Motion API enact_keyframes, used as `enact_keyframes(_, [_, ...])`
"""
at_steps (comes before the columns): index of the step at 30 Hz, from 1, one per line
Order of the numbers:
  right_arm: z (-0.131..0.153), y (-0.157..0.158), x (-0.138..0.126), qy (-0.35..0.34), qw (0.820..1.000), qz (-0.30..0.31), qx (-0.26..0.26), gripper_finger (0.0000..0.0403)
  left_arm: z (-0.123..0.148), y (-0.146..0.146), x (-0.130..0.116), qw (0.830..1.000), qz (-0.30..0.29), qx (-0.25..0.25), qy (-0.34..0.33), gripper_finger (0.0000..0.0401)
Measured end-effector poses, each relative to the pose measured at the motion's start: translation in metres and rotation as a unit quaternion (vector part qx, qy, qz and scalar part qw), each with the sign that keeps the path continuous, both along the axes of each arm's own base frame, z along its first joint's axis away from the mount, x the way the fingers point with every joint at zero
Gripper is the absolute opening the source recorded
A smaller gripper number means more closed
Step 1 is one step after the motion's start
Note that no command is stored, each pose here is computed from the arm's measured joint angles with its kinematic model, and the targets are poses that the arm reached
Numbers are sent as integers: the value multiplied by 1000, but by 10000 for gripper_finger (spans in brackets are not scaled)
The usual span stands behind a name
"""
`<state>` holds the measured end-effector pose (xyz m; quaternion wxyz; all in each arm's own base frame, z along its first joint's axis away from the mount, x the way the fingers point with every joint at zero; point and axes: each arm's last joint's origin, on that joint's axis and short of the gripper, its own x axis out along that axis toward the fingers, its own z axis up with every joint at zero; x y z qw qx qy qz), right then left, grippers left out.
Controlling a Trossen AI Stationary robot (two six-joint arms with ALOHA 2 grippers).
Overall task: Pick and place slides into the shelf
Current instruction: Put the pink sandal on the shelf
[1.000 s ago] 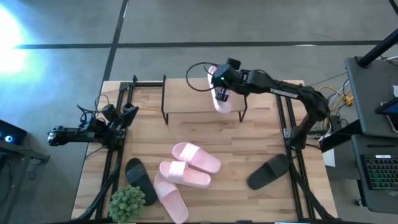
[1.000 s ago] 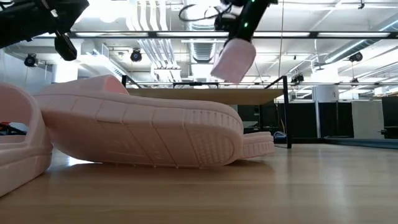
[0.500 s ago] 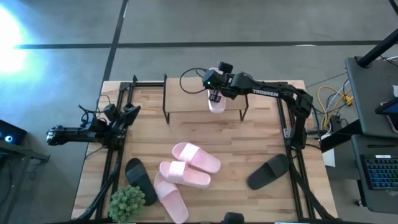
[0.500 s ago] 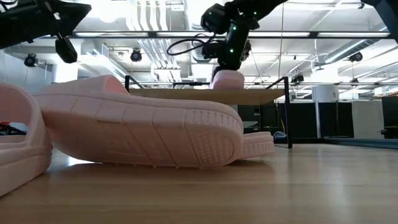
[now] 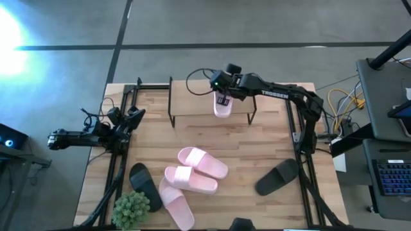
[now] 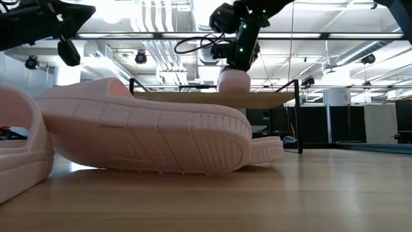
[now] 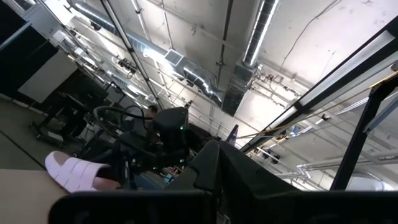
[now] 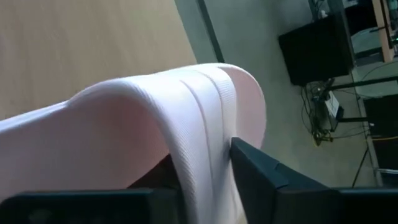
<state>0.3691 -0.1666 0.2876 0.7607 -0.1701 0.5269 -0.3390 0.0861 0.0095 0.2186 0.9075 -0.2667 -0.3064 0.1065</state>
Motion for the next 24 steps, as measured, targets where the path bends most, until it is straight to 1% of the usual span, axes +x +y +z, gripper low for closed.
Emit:
enact_keyframes(6, [-2,1,0,10,1000,1,1,147,0,0,0,1000,0,0,-1,0])
enact_keyframes(11, [-2,11,-5,46,999,10,14,167,0,0,0,1000,-3,-1,-2,0])
enact_keyframes(13, [1,16,-7,50,998,16,16,171,0,0,0,1000,-3,-1,-1,0])
enact_keyframes(15, [4,23,-8,47,999,18,18,175,0,0,0,1000,-3,-1,-2,0])
enact_keyframes(19, [17,32,-11,14,1000,14,16,180,0,0,0,1000,-3,-1,-2,0])
enact_keyframes(24, [28,37,-17,-7,1000,4,15,180,0,0,0,1000,-3,-1,-1,0])
